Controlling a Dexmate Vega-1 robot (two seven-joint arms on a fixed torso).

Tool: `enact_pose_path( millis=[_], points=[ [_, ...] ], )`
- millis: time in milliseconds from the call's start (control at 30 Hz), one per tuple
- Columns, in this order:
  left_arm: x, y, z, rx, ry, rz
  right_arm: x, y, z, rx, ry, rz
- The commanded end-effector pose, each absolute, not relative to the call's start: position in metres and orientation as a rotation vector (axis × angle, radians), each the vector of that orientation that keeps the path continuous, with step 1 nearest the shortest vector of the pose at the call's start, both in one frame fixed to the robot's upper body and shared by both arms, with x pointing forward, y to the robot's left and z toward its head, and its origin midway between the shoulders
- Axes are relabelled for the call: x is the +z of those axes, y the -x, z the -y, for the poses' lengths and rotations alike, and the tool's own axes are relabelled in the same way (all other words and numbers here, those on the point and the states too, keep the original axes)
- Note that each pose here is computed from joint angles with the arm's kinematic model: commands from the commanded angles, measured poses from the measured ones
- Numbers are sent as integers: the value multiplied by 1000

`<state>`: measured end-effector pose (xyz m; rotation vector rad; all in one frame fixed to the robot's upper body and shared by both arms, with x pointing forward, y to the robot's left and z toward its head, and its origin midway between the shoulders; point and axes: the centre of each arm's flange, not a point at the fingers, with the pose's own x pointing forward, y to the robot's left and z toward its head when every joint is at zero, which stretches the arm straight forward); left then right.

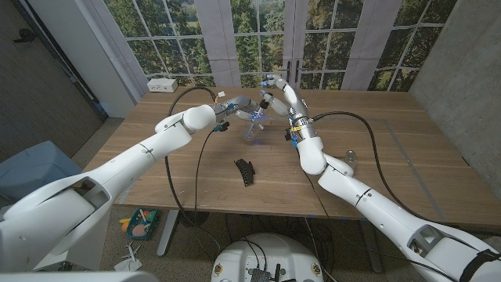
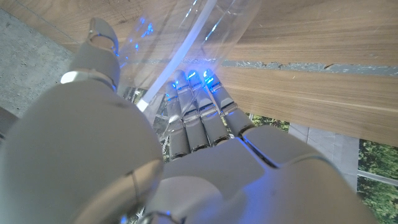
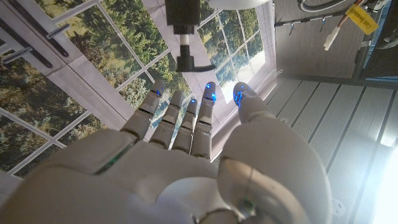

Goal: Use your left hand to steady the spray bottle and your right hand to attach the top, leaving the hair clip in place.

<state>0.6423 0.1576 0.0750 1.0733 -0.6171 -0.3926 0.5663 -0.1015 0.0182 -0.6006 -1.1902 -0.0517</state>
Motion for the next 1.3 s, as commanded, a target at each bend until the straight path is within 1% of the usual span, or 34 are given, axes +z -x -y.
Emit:
enact_pose_path(
  millis=[33, 567, 1300],
  points=[
    [80, -647, -158, -396, -1057, 624, 11, -561, 108, -86, 570, 1228],
    [83, -645, -158, -401, -1056, 636, 10, -575, 106, -58, 625, 1177],
    [76, -651, -153, -431, -1076, 602, 19, -581, 100, -48, 648, 1164]
  ],
)
